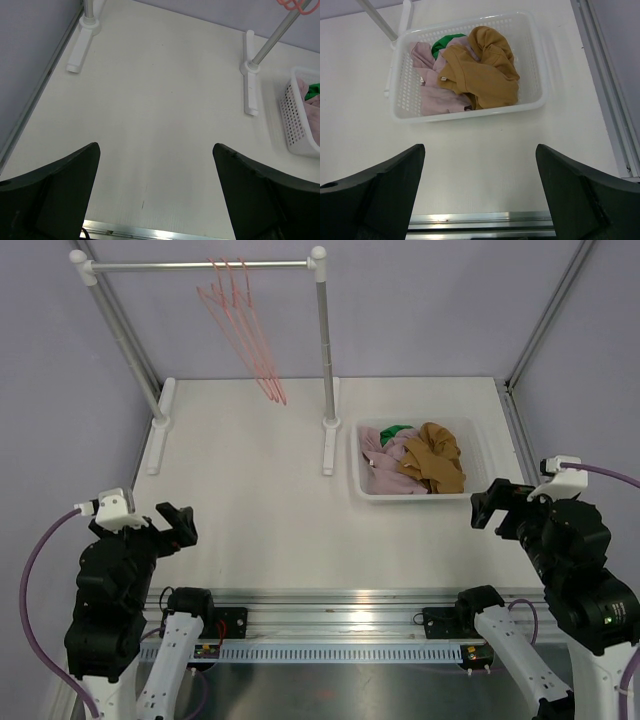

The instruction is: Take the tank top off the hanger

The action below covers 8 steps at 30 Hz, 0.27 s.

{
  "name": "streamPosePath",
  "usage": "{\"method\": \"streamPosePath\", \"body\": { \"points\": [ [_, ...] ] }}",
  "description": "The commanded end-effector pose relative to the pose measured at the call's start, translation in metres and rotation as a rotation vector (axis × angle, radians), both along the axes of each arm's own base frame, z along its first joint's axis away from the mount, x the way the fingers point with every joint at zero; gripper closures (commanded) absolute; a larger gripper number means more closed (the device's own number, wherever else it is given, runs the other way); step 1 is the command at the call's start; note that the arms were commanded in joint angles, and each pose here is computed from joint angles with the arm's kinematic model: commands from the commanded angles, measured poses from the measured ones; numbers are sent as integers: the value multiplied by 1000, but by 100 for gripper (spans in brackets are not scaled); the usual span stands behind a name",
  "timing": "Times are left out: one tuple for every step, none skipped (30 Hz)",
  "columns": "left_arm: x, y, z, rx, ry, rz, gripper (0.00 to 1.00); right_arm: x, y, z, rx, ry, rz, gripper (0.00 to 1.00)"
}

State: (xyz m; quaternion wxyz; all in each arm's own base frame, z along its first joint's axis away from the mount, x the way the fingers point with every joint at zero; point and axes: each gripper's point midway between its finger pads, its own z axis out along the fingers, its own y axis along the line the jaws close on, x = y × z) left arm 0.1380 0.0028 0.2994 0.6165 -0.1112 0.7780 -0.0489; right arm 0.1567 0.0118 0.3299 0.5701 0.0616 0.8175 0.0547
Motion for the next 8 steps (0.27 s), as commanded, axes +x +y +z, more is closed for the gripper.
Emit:
{"method": "streamPosePath", "body": {
  "points": [
    [5, 0, 12, -5, -56, 1, 1, 10, 7, 5, 6, -14, 27, 0],
    [5, 0, 12, -5, -56, 1, 1, 11, 8, 4, 3, -8, 31, 1],
    [6, -1, 12, -7, -54, -1, 1, 11, 8, 4, 4, -11, 33, 0],
    [6, -1, 12, -7, -56, -3, 1, 11, 8, 3, 4, -8, 32, 0],
    [6, -1, 11, -7, -54, -3, 1, 11, 8, 3, 7, -11, 32, 0],
    [7, -1, 12, -9, -54, -4, 1, 11, 8, 2, 6, -7, 30, 0],
    [7, -2, 12, -8, -56, -6, 1, 11, 7, 3, 6, -10, 27, 0],
    [8, -2, 11, -8, -53, -9, 1, 11, 7, 4, 5, -13, 22, 0]
  ]
}}
